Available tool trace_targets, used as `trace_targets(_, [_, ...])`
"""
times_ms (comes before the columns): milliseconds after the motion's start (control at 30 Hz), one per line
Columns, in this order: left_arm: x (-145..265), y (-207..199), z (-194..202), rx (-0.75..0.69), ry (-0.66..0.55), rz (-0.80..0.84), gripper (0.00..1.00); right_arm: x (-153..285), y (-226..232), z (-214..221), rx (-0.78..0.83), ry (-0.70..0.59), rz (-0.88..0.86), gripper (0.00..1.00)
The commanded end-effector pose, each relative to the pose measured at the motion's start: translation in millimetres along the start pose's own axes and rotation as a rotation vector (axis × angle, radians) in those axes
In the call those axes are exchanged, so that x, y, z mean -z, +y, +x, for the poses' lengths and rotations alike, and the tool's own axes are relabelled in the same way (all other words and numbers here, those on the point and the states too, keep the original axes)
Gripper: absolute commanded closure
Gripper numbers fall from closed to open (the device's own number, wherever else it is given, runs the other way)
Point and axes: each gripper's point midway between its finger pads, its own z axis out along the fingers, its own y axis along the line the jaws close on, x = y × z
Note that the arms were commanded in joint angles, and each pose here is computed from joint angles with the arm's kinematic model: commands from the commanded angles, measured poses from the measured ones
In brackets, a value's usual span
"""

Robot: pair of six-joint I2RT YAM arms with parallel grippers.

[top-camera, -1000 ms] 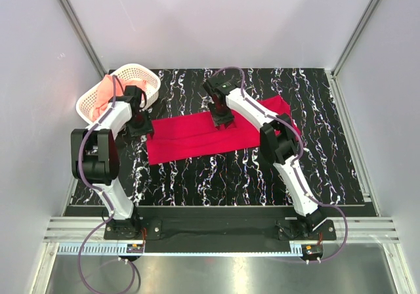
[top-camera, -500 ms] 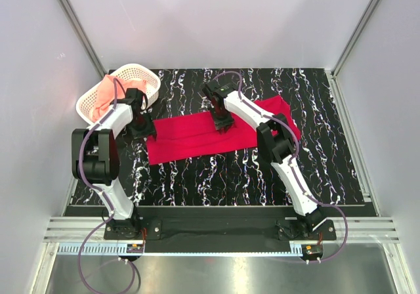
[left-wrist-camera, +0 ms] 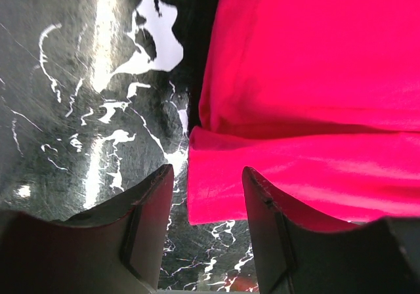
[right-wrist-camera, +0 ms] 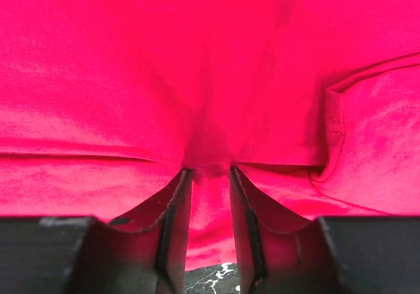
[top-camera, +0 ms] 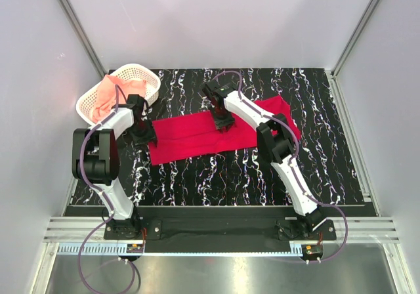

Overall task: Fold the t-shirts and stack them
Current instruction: Fold the tshirt

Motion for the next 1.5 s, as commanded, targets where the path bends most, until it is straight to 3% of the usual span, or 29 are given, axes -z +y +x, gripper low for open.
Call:
trace_targets(0, [9,-8,-5,0.013,-0.042,0.048,0.49,11,-4,-6,0.013,-0.036,0.035,0.62])
trace_targets(333, [12,-26,10,0.02,-0.013,0.12,0.51,42,-27,-17,-0.02,-0.095,0.082,0.6])
trace_targets(667, [9,-36,19,0.001,0.006,0.13,0.51,57,-52,-19,-0.096,-0.114,0.047,0.51])
trace_targets(1067, [1,-39,25,-0.007,0.036,0.132,0.54,26,-51,-8,-0.109,-0.045,0.008,0.65])
trace_targets(1467, [0,-38,31,-0.009,0.049,0.131,0.55,1,-53,0,-0.092,-0.011,0.031,0.69])
